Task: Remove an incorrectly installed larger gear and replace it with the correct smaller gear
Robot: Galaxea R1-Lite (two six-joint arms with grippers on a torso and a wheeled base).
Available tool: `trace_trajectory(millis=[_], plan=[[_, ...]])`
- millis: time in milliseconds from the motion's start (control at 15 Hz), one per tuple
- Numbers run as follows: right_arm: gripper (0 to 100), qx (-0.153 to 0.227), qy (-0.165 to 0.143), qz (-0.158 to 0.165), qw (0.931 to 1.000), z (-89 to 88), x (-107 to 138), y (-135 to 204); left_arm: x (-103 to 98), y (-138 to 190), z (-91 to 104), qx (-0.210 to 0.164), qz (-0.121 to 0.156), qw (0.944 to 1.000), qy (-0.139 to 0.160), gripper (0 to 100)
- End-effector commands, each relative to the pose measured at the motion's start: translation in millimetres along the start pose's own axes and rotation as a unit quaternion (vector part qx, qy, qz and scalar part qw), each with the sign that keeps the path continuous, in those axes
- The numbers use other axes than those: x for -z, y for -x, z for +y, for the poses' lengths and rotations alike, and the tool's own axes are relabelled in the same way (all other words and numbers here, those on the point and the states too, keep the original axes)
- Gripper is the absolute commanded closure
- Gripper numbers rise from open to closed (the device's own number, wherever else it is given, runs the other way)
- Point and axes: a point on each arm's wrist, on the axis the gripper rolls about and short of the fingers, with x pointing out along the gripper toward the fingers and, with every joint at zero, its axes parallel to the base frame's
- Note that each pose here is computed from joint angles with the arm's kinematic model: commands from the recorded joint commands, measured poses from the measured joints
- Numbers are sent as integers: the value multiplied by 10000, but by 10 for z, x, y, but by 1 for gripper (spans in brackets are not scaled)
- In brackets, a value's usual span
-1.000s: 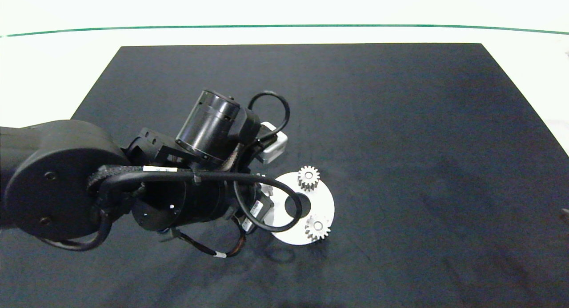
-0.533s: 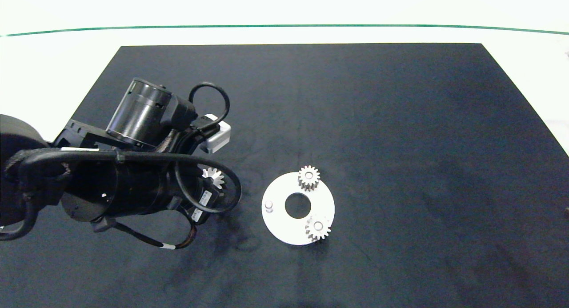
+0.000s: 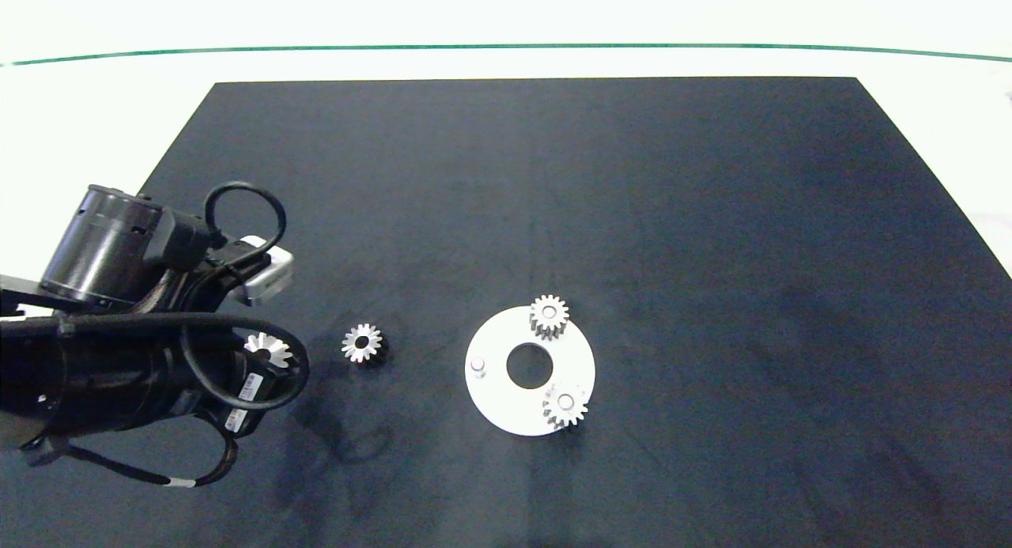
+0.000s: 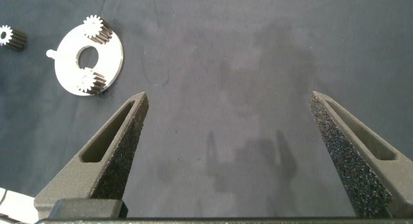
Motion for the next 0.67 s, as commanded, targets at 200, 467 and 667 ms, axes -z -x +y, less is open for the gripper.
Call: trace_trajectory(millis=[200, 467, 667], plan=[[0, 24, -1, -1, 10000, -2, 9, 13, 273, -21, 110, -114, 88, 9994, 305, 60], [0, 23, 0, -16, 10000, -2, 9, 21, 324, -38, 71, 109, 139, 9995, 268, 60], [0, 30, 0, -24, 10000, -3, 15, 31, 338, -49, 62, 279, 143, 9990, 326, 60]])
